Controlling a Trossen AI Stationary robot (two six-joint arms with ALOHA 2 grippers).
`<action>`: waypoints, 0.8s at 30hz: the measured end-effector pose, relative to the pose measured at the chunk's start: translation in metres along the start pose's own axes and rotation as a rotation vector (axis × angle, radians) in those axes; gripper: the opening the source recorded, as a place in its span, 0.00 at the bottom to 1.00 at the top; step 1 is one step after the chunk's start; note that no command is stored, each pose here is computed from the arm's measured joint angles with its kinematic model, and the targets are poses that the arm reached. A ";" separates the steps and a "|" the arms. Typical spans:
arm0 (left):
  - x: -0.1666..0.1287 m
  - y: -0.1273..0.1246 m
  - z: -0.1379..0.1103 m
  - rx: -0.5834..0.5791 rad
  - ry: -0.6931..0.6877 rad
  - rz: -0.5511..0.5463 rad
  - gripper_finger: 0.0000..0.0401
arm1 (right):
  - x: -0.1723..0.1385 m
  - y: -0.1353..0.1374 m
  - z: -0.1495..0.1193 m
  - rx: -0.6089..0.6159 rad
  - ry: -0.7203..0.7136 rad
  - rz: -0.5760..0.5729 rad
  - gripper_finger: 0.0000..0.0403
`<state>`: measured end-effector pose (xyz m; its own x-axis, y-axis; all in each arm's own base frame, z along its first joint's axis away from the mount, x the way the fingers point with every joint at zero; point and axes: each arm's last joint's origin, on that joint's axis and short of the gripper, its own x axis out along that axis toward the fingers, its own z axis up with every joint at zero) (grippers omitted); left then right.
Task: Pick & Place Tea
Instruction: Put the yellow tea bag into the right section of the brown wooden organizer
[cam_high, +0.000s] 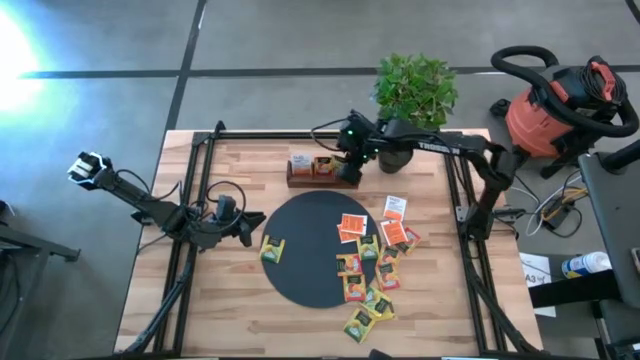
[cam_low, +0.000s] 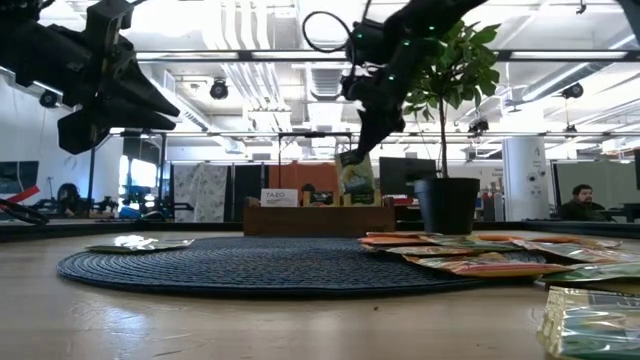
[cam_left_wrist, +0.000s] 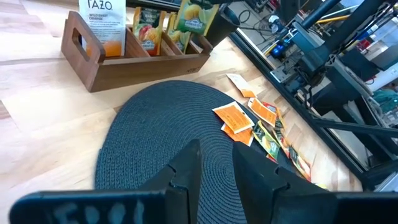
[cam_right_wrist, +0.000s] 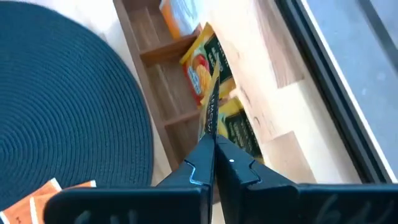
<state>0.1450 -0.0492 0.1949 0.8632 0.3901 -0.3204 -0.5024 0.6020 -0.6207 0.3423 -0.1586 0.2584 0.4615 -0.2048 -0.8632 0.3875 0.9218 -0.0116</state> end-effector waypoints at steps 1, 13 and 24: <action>0.000 0.000 0.000 0.002 0.001 0.002 0.22 | 0.001 0.000 -0.004 0.000 0.010 0.000 0.02; 0.000 0.000 0.000 -0.013 0.002 0.004 0.22 | 0.021 0.000 -0.019 -0.082 -0.027 0.040 0.02; 0.000 0.001 0.000 -0.029 0.001 0.005 0.22 | 0.034 -0.017 -0.030 -0.099 -0.007 0.052 0.02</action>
<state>0.1447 -0.0490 0.1944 0.8609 0.3922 -0.3241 -0.5049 0.5798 -0.6395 0.3270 -0.1716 0.2138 0.4843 -0.1580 -0.8605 0.2825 0.9591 -0.0172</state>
